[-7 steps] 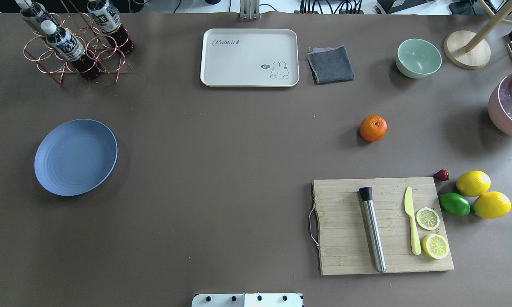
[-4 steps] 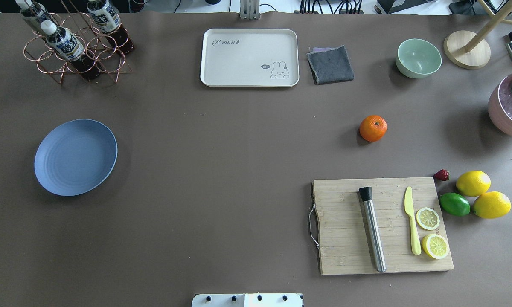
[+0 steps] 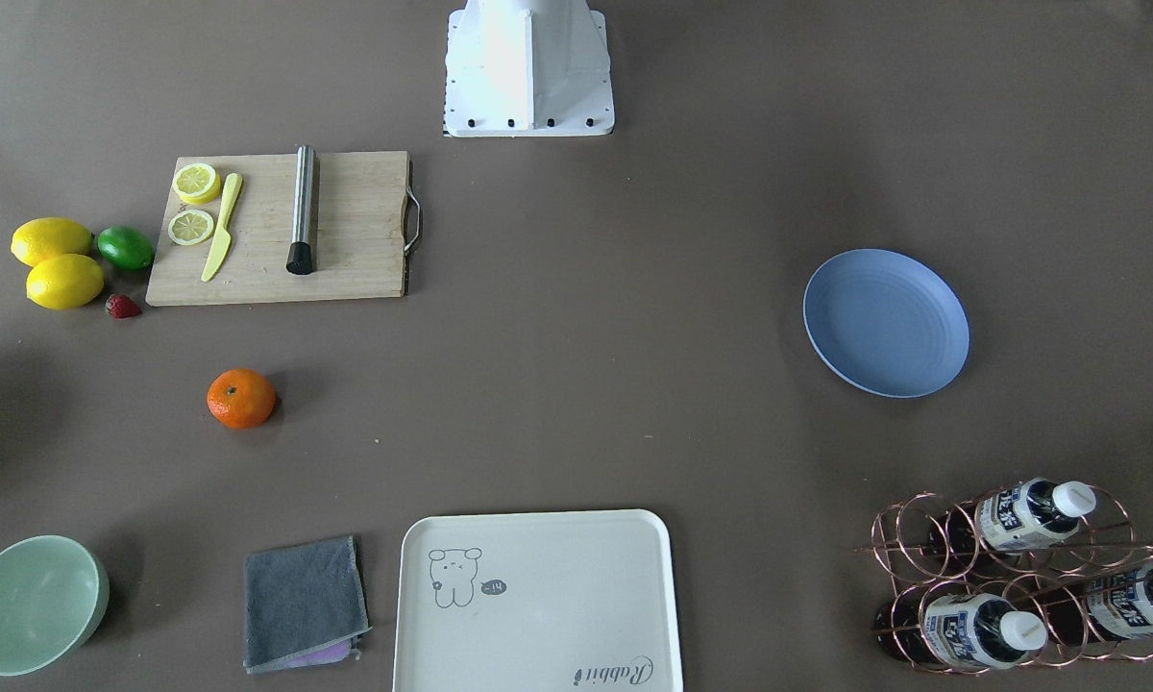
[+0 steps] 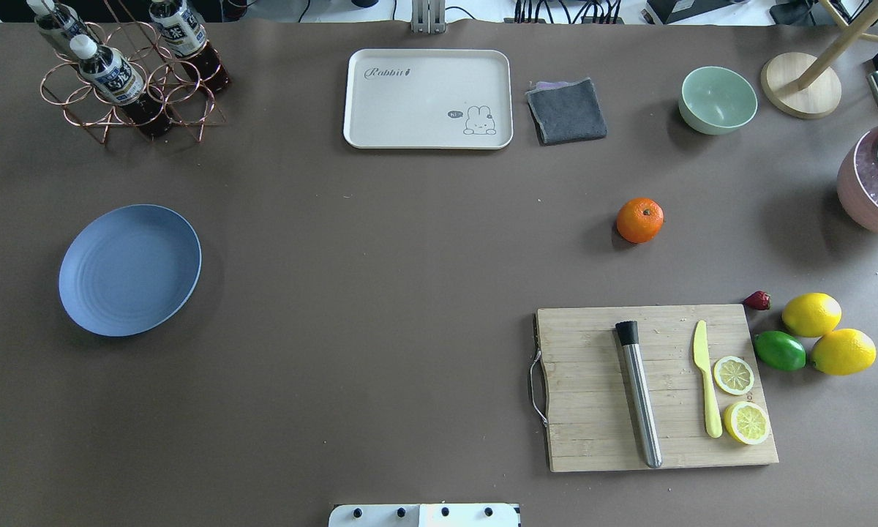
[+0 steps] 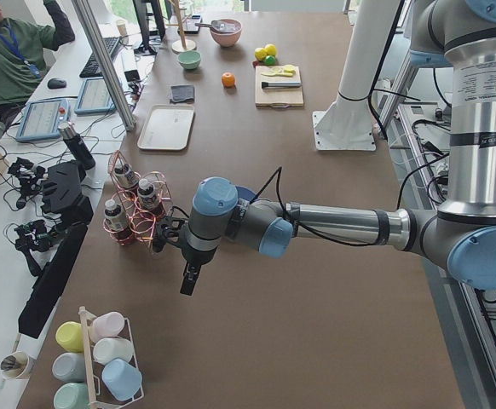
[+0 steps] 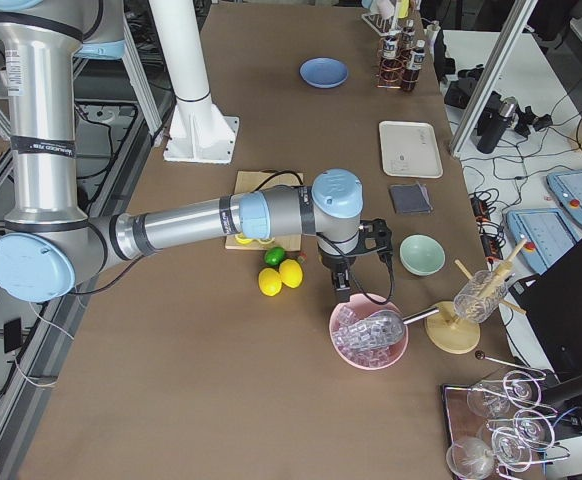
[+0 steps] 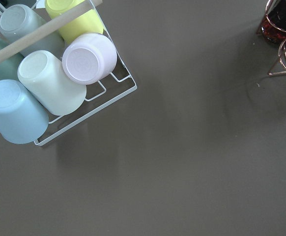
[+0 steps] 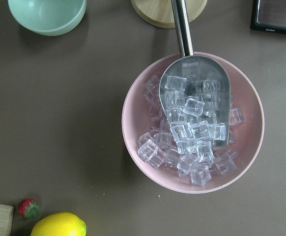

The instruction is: Pick orange to plate

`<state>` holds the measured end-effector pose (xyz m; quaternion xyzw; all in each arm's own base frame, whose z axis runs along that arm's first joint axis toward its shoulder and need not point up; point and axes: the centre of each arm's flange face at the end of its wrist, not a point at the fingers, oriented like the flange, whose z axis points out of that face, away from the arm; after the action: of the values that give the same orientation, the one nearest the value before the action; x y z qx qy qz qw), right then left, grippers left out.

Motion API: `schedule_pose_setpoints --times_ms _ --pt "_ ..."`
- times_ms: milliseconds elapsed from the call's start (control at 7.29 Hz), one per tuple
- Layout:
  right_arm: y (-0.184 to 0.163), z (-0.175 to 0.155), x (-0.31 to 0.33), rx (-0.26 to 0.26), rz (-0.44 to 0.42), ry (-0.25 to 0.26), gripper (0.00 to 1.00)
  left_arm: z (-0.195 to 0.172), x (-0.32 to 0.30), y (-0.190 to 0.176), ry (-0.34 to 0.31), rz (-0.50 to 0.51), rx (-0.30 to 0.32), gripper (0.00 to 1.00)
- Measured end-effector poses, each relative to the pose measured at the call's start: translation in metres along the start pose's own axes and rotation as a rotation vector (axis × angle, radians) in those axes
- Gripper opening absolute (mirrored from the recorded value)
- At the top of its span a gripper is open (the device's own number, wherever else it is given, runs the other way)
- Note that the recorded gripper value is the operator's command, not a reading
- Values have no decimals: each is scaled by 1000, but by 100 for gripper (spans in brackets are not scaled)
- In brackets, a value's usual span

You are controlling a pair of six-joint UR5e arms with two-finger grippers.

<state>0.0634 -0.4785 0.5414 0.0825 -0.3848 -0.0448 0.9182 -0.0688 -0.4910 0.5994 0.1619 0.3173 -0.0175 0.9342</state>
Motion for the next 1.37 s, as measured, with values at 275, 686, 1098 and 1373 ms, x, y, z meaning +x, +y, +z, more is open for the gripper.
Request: schedule_pose_setpoints --times_ms 275,686,1098,1373 --pt "0 0 0 10 -11 0 100 -1 1 -1 2 0 2 98" --pt "11 23 24 67 -50 5 100 -1 2 -1 3 -1 3 98" --pt "12 31 30 76 -38 -12 100 -1 2 -1 3 -3 3 98" --pt "12 31 25 73 -11 -58 100 -1 2 -1 3 -4 3 98"
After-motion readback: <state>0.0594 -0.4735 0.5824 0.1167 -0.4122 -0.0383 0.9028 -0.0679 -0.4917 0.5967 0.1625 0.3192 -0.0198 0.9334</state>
